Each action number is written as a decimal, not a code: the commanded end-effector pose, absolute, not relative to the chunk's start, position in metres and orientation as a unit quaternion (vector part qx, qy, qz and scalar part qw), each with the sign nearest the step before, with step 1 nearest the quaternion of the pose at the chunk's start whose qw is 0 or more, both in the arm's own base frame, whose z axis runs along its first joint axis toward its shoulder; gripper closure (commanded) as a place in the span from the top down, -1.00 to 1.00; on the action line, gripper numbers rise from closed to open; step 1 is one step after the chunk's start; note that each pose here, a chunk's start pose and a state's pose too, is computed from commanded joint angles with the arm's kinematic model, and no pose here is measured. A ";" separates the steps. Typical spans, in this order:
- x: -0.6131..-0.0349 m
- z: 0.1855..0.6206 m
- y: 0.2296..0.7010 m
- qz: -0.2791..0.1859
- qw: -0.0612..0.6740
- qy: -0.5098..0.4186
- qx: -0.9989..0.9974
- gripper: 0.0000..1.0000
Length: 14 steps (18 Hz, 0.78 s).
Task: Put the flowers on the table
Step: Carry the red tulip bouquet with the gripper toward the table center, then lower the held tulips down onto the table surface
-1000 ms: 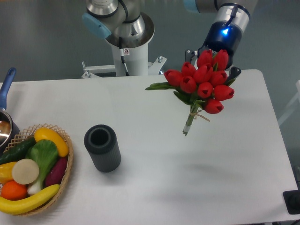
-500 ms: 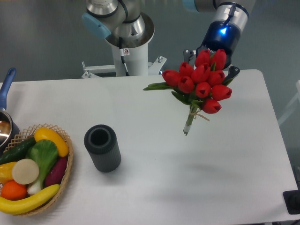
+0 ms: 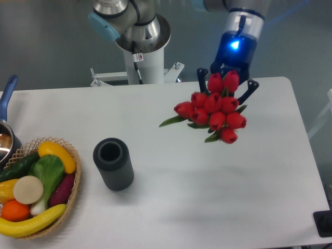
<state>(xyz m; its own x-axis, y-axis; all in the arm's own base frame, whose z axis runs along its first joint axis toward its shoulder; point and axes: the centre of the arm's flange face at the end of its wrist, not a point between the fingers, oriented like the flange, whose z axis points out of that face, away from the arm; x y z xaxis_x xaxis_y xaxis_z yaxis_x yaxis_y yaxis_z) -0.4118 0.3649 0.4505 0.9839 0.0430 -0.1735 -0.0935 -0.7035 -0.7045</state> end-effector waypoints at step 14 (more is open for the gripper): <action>-0.410 0.314 0.410 0.108 0.082 0.102 -0.985 -0.27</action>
